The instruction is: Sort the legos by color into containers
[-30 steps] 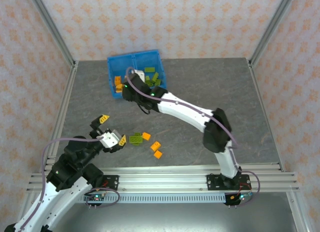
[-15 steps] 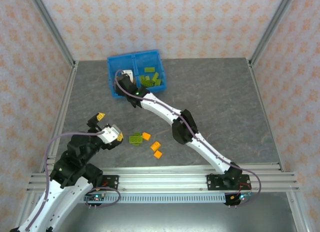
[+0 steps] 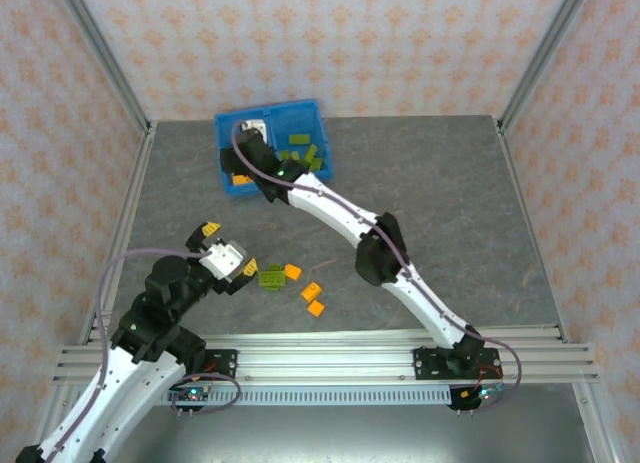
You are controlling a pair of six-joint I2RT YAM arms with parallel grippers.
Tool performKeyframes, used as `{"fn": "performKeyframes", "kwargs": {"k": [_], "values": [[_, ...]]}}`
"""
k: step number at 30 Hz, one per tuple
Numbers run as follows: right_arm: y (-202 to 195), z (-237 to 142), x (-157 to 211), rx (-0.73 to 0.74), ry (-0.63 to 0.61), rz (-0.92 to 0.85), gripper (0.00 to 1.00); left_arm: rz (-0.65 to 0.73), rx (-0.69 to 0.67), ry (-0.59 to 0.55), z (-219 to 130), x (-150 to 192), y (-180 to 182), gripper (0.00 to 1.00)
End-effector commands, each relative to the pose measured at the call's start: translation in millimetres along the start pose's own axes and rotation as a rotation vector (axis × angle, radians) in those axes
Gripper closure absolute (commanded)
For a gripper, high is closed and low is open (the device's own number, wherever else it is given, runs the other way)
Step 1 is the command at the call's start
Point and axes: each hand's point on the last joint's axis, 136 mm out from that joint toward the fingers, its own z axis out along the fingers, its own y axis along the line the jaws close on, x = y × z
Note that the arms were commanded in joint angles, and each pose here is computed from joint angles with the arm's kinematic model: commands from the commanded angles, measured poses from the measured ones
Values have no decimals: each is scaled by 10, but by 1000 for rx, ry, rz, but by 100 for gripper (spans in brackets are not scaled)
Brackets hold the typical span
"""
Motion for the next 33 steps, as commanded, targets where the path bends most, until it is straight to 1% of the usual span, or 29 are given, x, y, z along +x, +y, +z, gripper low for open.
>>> {"fn": "performKeyframes", "kwargs": {"k": [1,3,4,6,7,8,10,12,13,14,15,17,19,20,23,25,27,29,33], "values": [[-2,-966,-688,-28,-46,7,17,-288,-129,-35,97,-169,307,0],[-174,-1281,-590,-33,-13,-18,15,-470,-224,26,128,-126,496,0],[-262,-1424,-520,-37,2,-24,14,-540,-250,72,142,-130,564,0],[-491,-1783,-324,-43,41,-17,13,-620,-166,170,217,-192,465,0],[-567,-1960,-256,-53,53,-14,12,-686,-98,217,248,-253,368,0],[-709,-2164,-86,-49,80,-14,11,-754,-18,262,301,-342,246,0],[-929,-2518,132,-34,111,-2,10,-873,99,335,385,-435,-32,4],[-1175,-2832,328,6,134,22,9,-985,134,391,465,-466,-280,10],[-1332,-2980,443,43,147,34,8,-1020,175,409,511,-494,-471,12],[-1467,-3125,521,76,149,51,8,-1003,213,424,535,-534,-660,14],[-1585,-3238,583,109,151,64,7,-968,218,447,542,-538,-792,16],[-1807,-3441,719,168,154,103,6,-839,212,536,565,-451,-1067,17],[-1911,-3580,798,186,154,146,5,-728,213,664,591,-279,-1293,23],[-1939,-3629,834,186,155,164,5,-659,243,730,601,-208,-1425,23],[-1971,-3702,929,171,165,197,4,-482,277,862,657,-17,-1651,30],[-2000,-3709,1015,176,187,204,4,-405,266,928,725,115,-1719,31],[-2029,-3708,1102,189,216,214,4,-352,243,966,812,228,-1752,34],[-2027,-3711,1174,185,241,232,5,-315,253,985,881,313,-1819,38],[-2023,-3728,1237,176,258,257,4,-304,284,1014,961,434,-1967,44]]}}
